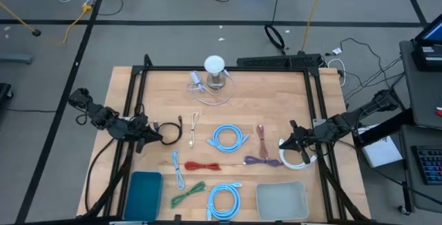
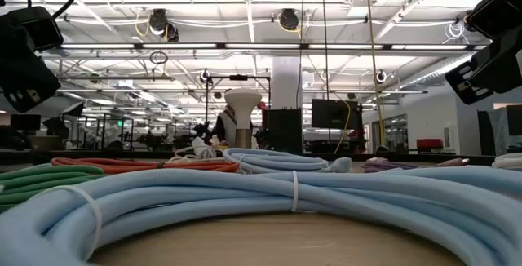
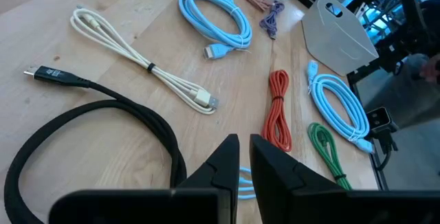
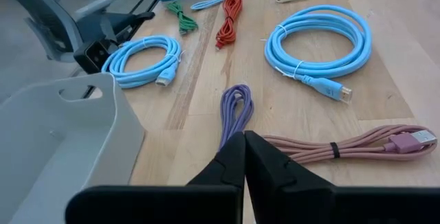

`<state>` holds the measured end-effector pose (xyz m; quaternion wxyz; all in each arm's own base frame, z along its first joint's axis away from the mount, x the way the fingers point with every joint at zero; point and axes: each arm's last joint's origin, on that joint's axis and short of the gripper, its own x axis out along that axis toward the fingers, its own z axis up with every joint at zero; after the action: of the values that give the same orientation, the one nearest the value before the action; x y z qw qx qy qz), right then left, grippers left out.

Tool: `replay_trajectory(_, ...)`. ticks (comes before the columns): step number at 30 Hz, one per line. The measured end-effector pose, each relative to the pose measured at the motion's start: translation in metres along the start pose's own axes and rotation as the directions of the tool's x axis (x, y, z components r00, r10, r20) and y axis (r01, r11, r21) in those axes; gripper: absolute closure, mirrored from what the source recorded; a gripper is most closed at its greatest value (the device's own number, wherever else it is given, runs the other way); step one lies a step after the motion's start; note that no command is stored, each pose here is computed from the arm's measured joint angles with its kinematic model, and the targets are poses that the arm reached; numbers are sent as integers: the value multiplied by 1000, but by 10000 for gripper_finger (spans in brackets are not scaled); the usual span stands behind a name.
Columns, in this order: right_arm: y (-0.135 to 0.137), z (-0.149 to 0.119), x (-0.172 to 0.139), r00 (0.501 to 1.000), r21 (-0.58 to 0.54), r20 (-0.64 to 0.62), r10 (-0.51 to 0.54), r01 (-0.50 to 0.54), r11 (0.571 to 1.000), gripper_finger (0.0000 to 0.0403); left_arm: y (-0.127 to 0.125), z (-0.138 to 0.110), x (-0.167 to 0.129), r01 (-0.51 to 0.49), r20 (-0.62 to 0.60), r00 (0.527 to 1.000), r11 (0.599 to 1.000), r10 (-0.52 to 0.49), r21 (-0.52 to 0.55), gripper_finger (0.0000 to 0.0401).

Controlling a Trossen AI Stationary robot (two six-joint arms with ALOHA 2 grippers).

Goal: Pick & Place USB Port

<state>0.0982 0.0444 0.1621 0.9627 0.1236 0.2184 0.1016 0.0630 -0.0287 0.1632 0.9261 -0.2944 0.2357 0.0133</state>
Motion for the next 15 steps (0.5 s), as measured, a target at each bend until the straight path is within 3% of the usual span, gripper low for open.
replay_trajectory(3,3,7,0,997,104,70,22,-30,994,403,0,0,0,0,0,1000,1000,0,0,366)
replay_trajectory(7,7,28,-3,949,208,314,-28,-40,977,403,0,0,0,0,-1,1000,1000,0,0,366)
replay_trajectory(12,13,55,-11,816,186,576,-39,-85,979,403,0,0,0,0,0,1000,1000,0,0,366)
replay_trajectory(15,17,71,-18,686,226,726,-45,-176,958,403,0,0,0,0,0,1000,1000,0,0,366)
